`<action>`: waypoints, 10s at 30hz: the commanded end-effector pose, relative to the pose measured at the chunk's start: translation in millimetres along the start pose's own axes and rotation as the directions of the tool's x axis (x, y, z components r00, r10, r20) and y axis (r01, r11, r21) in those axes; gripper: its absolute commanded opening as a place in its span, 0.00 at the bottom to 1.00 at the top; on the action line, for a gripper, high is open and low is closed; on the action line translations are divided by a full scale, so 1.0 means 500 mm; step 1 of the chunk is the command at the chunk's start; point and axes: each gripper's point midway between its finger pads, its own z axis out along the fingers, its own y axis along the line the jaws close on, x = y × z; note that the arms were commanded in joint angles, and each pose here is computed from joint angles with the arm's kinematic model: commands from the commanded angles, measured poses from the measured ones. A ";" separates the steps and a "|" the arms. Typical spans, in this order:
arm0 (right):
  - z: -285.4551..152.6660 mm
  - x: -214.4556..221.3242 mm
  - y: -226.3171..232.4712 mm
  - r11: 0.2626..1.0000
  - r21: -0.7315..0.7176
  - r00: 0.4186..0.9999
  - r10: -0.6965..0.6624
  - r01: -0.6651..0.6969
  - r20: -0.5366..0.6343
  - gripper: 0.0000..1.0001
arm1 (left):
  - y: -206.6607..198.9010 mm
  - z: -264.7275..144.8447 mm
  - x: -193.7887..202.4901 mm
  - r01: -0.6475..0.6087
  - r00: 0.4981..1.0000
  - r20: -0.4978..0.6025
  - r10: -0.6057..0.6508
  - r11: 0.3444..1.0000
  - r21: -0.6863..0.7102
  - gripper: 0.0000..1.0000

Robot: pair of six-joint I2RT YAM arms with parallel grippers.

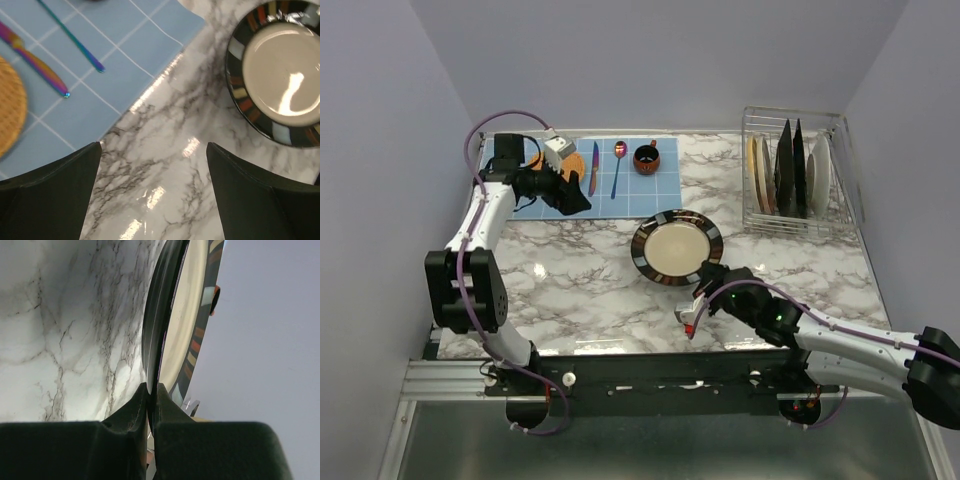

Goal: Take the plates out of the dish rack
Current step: Unload the plate from the dish rack, then place the plate at the center of the board.

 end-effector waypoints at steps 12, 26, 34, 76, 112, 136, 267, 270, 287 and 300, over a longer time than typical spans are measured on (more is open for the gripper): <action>-0.022 -0.009 -0.156 0.957 0.287 0.999 -0.033 0.036 -0.015 0.01 | -0.151 0.012 0.067 0.189 0.979 -0.177 -0.104 0.788 0.586 0.83; -0.023 -0.012 -0.184 0.948 0.315 0.999 -0.046 0.048 -0.015 0.01 | -0.160 0.124 0.057 0.205 0.971 -0.196 -0.136 0.896 0.394 0.76; -0.030 -0.013 -0.194 0.940 0.338 0.998 -0.053 0.055 -0.015 0.01 | -0.147 0.166 0.057 0.238 0.962 -0.218 -0.162 0.890 0.390 0.74; -0.045 -0.017 -0.221 0.912 0.394 0.993 -0.113 0.115 -0.028 0.01 | -0.292 0.240 0.113 0.263 0.933 -0.357 -0.054 0.779 0.570 0.18; -0.025 -0.016 -0.127 0.933 0.340 0.993 -0.120 0.117 -0.013 0.01 | -0.401 0.054 -0.100 0.110 0.991 -0.133 -0.023 0.711 0.695 0.00; -0.026 -0.024 -0.108 0.931 0.343 0.990 -0.137 0.126 0.009 0.01 | -0.385 0.070 -0.110 0.187 0.980 -0.169 -0.101 0.747 0.638 0.00; -0.065 -0.004 -0.109 0.889 0.373 0.964 -0.251 0.265 -0.088 0.63 | 0.018 -0.114 0.259 0.633 0.749 -0.411 -0.520 0.745 0.209 0.00; -0.065 -0.006 -0.106 0.889 0.372 0.963 -0.255 0.267 -0.084 0.63 | 0.026 -0.128 0.273 0.628 0.747 -0.417 -0.517 0.755 0.188 0.00; -0.061 -0.009 -0.100 0.891 0.365 0.962 -0.262 0.271 -0.076 0.62 | 0.041 -0.090 0.358 0.617 0.713 -0.477 -0.514 0.783 0.078 0.00; -0.061 -0.010 -0.102 0.890 0.364 0.961 -0.265 0.273 -0.073 0.62 | 0.053 -0.026 0.377 0.576 0.720 -0.500 -0.482 0.816 0.043 0.00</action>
